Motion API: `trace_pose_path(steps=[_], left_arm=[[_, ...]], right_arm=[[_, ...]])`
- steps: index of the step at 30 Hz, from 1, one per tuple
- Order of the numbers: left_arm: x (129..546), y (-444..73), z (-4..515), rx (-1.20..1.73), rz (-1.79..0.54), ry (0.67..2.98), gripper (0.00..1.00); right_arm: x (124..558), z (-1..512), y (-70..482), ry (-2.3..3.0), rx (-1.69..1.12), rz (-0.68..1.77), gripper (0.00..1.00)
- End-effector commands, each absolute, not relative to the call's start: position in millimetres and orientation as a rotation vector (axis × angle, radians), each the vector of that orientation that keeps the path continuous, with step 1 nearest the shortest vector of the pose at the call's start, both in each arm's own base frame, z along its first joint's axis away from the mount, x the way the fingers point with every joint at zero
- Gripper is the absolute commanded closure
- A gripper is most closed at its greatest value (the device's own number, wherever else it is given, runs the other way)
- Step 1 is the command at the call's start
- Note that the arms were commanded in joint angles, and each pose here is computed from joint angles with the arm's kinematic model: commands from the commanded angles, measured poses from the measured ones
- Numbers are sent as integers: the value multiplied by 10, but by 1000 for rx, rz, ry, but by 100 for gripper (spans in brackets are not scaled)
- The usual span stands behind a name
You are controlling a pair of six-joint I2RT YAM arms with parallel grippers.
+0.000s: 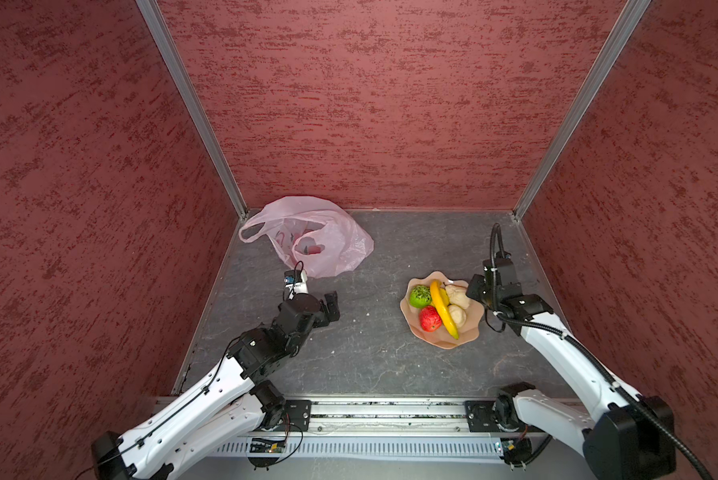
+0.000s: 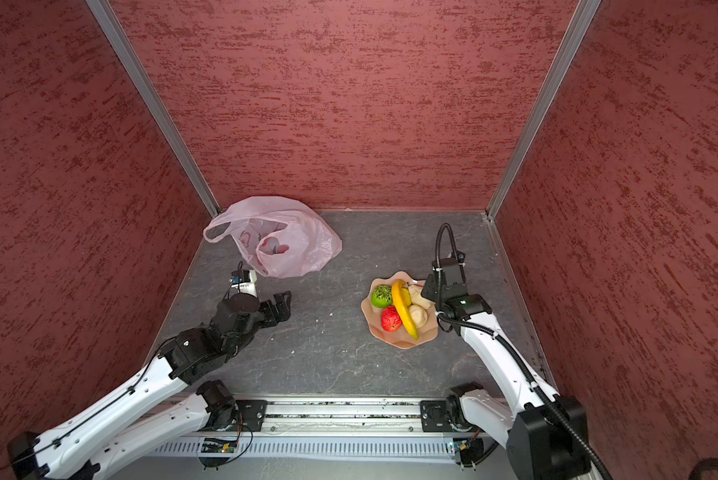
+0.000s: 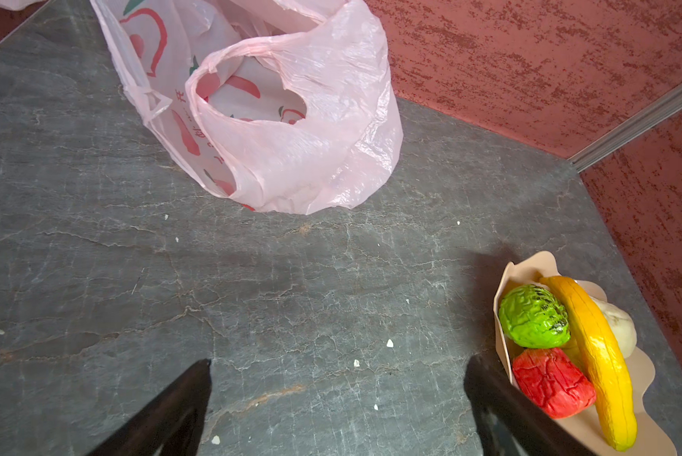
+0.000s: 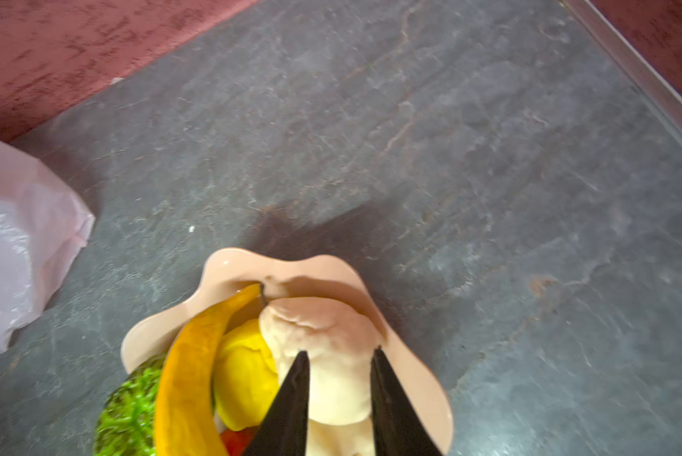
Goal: Take the fake fruits out of the plastic bag
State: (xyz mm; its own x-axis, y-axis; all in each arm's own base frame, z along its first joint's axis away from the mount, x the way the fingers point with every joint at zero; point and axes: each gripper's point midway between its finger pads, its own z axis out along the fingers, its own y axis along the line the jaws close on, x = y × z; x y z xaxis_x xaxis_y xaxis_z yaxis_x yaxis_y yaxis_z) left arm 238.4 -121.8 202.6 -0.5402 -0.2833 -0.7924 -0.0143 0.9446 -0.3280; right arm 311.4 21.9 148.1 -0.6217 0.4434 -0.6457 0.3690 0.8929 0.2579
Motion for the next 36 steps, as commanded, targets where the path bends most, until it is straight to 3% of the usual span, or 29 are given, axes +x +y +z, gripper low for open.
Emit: trace_pose_path(steps=[1,10,36], left_arm=[[2427,-1207,2087,-220,-303,2076,0],[2444,-1264,2084,-205,-314,2073,0],[2444,-1260,2009,-217,-308,2083,0]], right_arm=[[2993,1371,-1,2318,691,103,79],[2884,1006,-278,2326,832,67,80],[3065,615,142,2365,804,389,80]])
